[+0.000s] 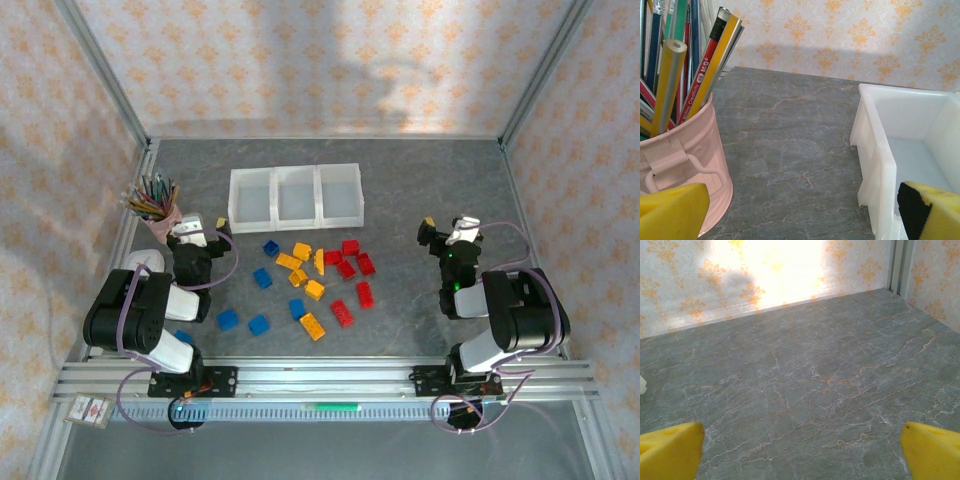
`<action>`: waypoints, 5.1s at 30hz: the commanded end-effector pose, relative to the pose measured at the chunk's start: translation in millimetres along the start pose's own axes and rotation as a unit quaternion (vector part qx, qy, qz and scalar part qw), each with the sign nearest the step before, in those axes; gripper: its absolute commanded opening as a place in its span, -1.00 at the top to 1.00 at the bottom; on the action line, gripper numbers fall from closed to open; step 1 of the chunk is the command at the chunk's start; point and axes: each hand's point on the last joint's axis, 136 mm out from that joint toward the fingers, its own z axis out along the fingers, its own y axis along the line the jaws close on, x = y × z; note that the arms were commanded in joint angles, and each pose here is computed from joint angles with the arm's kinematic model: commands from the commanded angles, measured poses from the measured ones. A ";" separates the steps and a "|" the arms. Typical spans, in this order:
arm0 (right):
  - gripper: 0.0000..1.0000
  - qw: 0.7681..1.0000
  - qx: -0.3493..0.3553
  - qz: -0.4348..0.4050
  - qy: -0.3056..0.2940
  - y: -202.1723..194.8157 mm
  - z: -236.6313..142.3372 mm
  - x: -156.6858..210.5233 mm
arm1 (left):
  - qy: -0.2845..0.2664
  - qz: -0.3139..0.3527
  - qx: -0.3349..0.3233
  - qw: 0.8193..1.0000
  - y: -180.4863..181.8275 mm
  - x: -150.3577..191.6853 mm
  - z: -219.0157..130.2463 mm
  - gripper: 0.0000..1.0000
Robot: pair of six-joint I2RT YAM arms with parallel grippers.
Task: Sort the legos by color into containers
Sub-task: Pick up the lego from the center of the table, then place the lego in the container.
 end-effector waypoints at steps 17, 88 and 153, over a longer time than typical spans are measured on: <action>-1.00 0.999 0.030 0.018 -0.035 -6.5 -2.4 -45.6 | -0.058 -0.034 -0.024 0.997 11.3 -50.3 -16.9 -0.99; -0.99 0.885 -0.336 0.023 0.322 278.4 -128.6 37.3 | 0.392 0.035 -0.035 0.919 -151.4 82.1 -24.5 -0.52; -0.99 0.895 -0.354 0.006 0.271 329.1 -95.1 -2.9 | 0.294 -0.049 -0.094 0.950 -127.1 -20.1 97.4 0.24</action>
